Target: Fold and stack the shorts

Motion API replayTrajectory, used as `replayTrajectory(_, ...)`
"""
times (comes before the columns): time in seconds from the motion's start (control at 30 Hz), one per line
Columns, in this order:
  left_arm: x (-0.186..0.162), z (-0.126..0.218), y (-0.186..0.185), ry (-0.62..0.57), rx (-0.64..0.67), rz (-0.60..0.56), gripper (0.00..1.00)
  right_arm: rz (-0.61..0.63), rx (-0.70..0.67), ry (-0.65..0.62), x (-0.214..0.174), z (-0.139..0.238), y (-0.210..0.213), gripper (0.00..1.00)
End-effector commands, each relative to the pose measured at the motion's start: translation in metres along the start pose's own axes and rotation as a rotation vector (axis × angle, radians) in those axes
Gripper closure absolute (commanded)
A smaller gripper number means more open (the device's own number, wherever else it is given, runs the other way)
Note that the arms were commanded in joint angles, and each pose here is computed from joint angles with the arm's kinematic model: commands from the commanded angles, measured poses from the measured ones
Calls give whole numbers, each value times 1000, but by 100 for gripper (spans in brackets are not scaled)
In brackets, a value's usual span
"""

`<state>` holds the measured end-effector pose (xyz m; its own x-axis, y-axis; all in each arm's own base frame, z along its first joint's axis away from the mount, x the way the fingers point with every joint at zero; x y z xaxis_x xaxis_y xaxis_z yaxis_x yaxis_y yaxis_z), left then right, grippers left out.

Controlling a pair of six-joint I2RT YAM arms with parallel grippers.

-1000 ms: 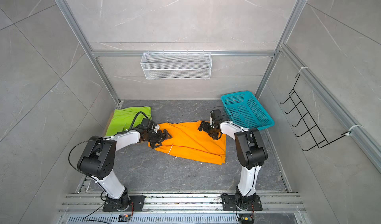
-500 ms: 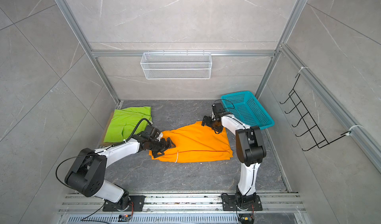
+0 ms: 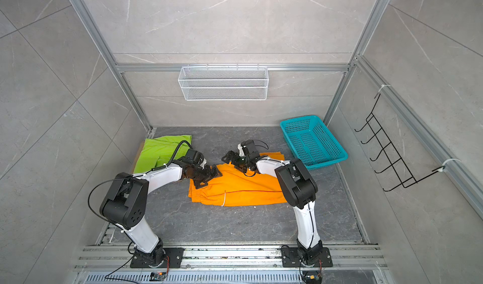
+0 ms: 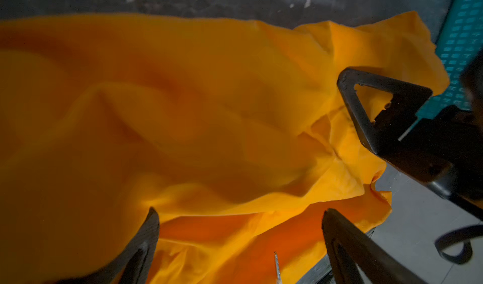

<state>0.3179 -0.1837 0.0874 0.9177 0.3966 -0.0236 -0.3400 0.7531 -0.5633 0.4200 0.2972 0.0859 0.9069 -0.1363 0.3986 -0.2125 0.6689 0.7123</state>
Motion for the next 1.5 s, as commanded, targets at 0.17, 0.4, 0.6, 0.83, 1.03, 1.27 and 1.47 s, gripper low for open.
replayTrajectory(0.17, -17, 6, 56, 25, 80, 25, 0, -3, -82, -43, 14, -4, -70, 1)
replayTrajectory(0.4, -35, 15, 57, 41, 28, 26, 0, -1, -137, -40, 38, 19, -99, 0)
replayTrajectory(0.6, 0, 79, 15, -151, 132, -179, 0, 87, -37, -70, 57, 61, -25, 0)
replayTrajectory(0.83, 16, 100, 37, -142, 308, -203, 0, 165, -136, -39, 42, 121, 7, 0)
replayTrajectory(1.03, 18, 101, 64, -89, 338, -146, 1, 157, -234, 34, 4, 137, -17, 0)
replayTrajectory(1.27, 14, 81, 75, 33, 341, -147, 4, 110, -247, 88, -29, 132, -41, 0)
replayTrajectory(1.47, 11, 62, 86, 108, 360, -133, 5, 87, -246, 104, -44, 131, -51, 0)
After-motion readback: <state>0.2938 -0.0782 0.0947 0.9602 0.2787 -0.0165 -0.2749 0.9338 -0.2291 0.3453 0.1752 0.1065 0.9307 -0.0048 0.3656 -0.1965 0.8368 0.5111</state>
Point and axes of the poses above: each gripper's point midway between its finger pads, its own z axis back along the fingers, its own y axis along the line the jaws close on, x = y × z, the point moved 5 cm from there along z, back along the fingers, and after that the axes turned 10 degrees about z, right-handed, at the moved point
